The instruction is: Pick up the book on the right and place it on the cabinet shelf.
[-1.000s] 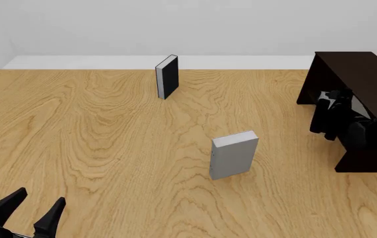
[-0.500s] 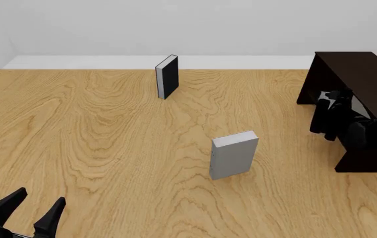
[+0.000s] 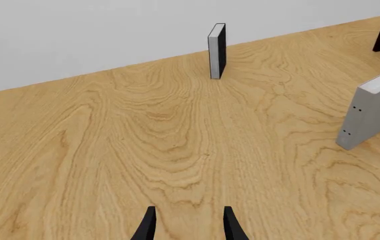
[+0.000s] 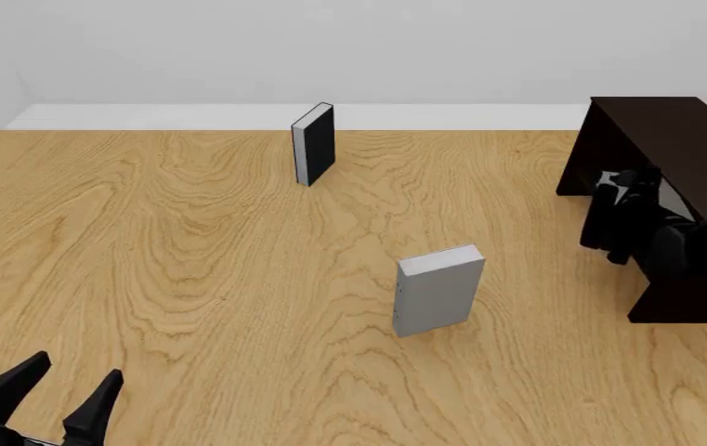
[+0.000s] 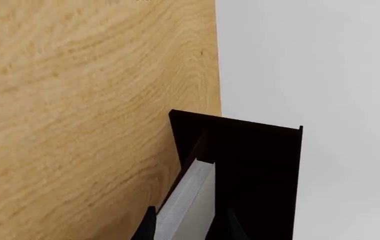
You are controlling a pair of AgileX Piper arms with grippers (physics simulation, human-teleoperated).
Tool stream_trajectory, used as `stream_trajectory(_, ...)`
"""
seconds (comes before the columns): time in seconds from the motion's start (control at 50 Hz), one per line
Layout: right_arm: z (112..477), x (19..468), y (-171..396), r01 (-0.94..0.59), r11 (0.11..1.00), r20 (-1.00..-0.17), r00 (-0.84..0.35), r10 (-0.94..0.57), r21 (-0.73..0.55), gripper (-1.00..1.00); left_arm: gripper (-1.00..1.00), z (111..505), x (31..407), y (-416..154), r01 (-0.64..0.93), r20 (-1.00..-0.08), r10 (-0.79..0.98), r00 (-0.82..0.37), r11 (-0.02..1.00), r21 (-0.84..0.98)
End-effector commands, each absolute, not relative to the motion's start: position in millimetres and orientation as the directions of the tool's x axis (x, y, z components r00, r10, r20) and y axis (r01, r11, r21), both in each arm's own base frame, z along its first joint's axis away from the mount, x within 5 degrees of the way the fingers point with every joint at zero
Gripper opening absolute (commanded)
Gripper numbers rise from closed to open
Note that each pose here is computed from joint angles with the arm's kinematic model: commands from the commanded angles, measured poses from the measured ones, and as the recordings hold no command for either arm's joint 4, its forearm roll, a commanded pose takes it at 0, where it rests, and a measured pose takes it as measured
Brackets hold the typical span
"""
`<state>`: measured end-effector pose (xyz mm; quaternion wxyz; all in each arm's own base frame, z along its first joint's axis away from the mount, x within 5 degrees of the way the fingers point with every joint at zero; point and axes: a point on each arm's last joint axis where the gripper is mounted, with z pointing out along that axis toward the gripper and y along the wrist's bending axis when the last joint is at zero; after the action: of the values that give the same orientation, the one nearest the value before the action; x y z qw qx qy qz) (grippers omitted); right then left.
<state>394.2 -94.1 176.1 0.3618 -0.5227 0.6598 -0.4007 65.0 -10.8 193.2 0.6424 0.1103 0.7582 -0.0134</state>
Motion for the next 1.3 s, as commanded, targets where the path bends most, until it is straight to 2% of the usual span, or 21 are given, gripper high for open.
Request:
stream_trajectory(0.02,185,395,-113,-0.308,0.336,-0.218,-0.359,-0.908,-0.890,1.00,1.00,193,63,-11,0.191,-0.978,0.150,-0.143,0.974,0.121)
stream_trajectory(0.42,196,402,-95,-0.307,0.323,-0.225,-0.313,-0.923,-0.895,1.00,1.00,193,63,-11,0.190,-0.979,0.148,-0.142,0.974,0.120)
stream_trajectory(1.3,191,410,-55,-0.344,0.298,-0.229,-0.226,-0.947,-0.891,1.00,1.00,193,63,-11,0.188,-0.979,0.144,-0.143,0.975,0.116)
